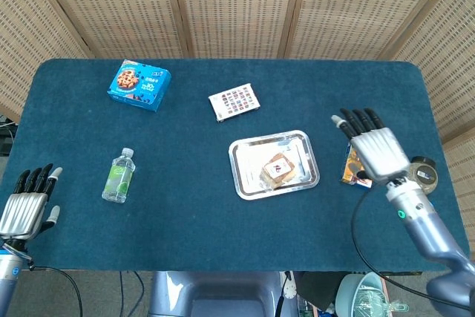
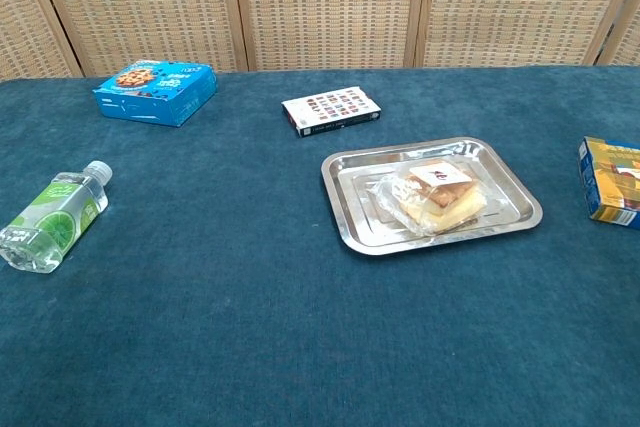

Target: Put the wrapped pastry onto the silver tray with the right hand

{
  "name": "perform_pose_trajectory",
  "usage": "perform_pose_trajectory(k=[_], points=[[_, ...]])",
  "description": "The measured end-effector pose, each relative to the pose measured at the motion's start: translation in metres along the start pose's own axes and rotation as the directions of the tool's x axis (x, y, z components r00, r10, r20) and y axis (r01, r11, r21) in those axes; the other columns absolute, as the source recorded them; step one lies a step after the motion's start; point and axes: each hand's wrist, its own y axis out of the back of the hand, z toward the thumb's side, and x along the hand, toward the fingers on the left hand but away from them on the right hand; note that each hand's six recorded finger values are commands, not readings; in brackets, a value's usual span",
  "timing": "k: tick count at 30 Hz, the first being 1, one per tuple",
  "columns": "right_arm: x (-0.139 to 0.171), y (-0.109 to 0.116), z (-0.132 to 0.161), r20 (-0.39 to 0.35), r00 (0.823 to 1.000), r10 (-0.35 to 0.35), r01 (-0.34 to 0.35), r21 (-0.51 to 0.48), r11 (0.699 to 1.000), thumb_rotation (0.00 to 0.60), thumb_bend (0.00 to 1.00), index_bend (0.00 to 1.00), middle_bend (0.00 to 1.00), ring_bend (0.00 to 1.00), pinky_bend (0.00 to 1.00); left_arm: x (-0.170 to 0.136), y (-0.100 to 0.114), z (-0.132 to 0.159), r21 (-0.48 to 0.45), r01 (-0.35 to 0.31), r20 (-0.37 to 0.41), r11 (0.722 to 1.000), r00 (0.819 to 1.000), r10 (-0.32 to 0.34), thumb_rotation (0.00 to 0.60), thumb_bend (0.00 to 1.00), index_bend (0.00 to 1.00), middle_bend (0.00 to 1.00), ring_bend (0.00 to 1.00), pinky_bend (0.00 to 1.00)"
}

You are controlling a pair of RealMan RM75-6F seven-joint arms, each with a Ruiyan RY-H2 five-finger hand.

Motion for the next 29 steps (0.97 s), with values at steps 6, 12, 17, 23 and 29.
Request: perform_pose_trajectory(k=[6, 12, 17, 23, 29], points=[[0.049, -0.006, -0.043, 0.125, 0.991, -0.052, 0.056, -0.024, 0.998, 0.600, 0.29, 0.00, 0.00, 0.00, 0.00, 0.001, 0.001, 0.002, -0.001, -0.003, 0.009, 1.000, 1.000, 0.003, 0.600, 0.46, 0.00, 0.00, 0.00, 0.00], [0.091, -0.025, -0.084, 0.264, 0.963, -0.061, 0.075, -0.042, 0.996, 0.600, 0.29, 0.00, 0.00, 0.00, 0.00, 0.002, 0.000, 0.008, 0.005, 0.001, 0.025, 1.000, 1.000, -0.002, 0.600, 0.46, 0.00, 0.00, 0.00, 0.00], [0.122, -0.041, -0.114, 0.359, 0.932, -0.056, 0.105, -0.117, 0.988, 0.600, 0.29, 0.00, 0.00, 0.00, 0.00, 0.003, 0.002, 0.006, 0.006, -0.003, 0.017, 1.000, 1.000, 0.003, 0.600, 0.46, 0.00, 0.00, 0.00, 0.00], [0.151, -0.058, -0.136, 0.431, 0.901, -0.049, 0.135, -0.170, 0.976, 0.600, 0.29, 0.00, 0.00, 0.00, 0.00, 0.004, 0.001, 0.008, 0.008, 0.004, 0.021, 1.000, 1.000, -0.004, 0.600, 0.46, 0.00, 0.00, 0.00, 0.00], [0.158, -0.063, -0.138, 0.458, 0.887, -0.059, 0.143, -0.150, 0.978, 0.600, 0.29, 0.00, 0.00, 0.00, 0.00, 0.004, 0.001, 0.008, 0.006, 0.003, 0.025, 1.000, 1.000, -0.003, 0.600, 0.46, 0.00, 0.00, 0.00, 0.00]])
